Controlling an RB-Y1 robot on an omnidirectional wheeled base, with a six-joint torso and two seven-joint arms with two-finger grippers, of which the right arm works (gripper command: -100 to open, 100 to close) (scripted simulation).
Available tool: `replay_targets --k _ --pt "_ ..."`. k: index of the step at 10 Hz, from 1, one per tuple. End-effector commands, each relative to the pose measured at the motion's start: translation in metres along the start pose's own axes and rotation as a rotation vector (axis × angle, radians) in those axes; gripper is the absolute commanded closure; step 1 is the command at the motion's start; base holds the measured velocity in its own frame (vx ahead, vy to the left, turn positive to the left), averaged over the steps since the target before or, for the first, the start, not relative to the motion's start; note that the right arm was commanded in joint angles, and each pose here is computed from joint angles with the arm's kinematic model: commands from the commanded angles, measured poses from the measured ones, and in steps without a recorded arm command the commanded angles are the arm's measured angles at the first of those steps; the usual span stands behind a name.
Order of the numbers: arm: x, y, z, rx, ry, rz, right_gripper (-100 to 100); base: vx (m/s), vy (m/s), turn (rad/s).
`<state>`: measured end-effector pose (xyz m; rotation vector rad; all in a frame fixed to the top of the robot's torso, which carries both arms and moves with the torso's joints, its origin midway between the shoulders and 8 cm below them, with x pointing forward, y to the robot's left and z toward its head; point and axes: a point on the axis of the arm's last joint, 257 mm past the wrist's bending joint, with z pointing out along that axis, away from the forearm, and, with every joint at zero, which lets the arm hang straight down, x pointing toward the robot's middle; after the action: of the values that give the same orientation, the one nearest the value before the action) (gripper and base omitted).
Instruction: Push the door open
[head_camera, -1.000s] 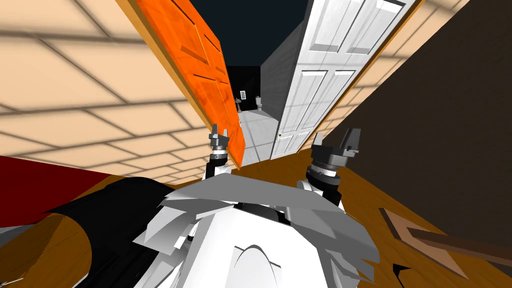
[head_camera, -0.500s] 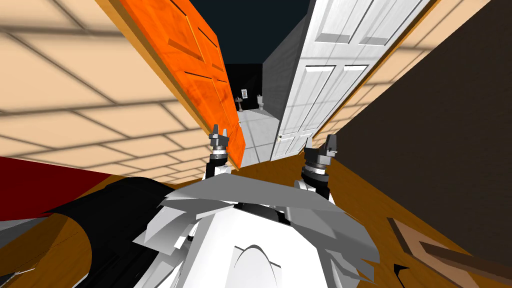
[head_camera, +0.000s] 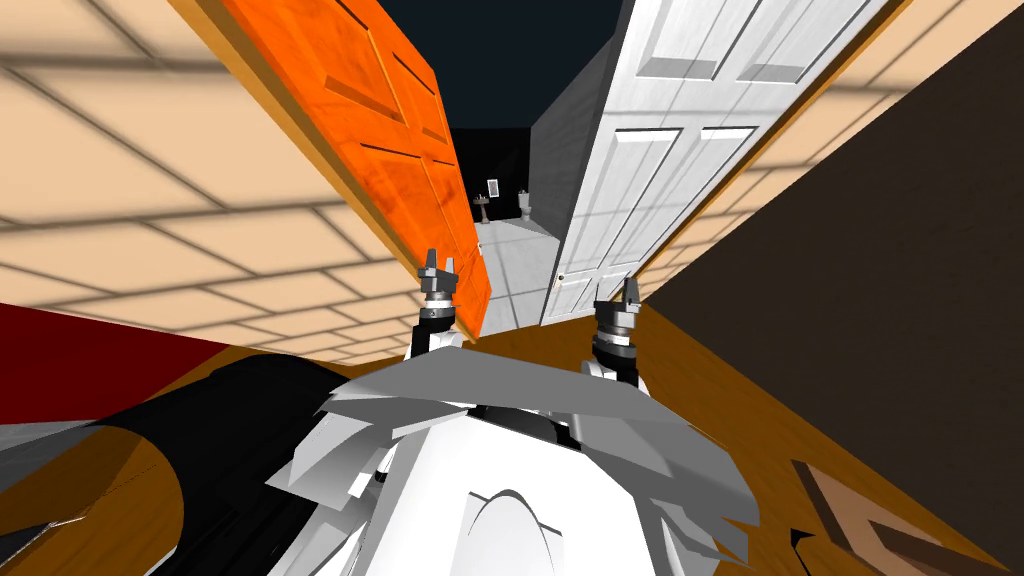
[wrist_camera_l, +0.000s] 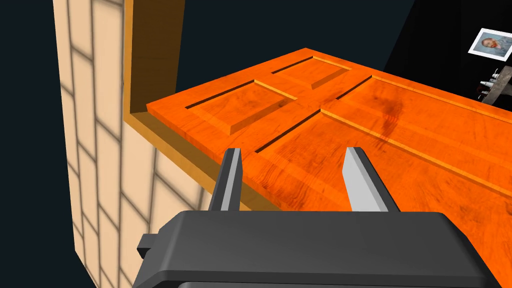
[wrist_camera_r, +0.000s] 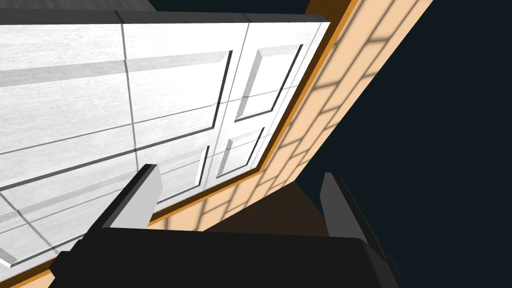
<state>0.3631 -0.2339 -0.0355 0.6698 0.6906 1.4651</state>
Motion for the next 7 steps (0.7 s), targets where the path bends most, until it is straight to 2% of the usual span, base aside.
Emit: replay_targets --k 1,6,7 --pt "0.001 -0.012 -0.0049 0.021 0.003 0.003 -100 0.059 -0.046 0.026" --pt "0.011 -0.065 -0.0255 0.124 0.025 0.018 -100 0.064 -0.057 0.054" --pt "0.011 -0.065 -0.0255 0.124 0.025 0.018 -100 0.031 -0.044 0.03"
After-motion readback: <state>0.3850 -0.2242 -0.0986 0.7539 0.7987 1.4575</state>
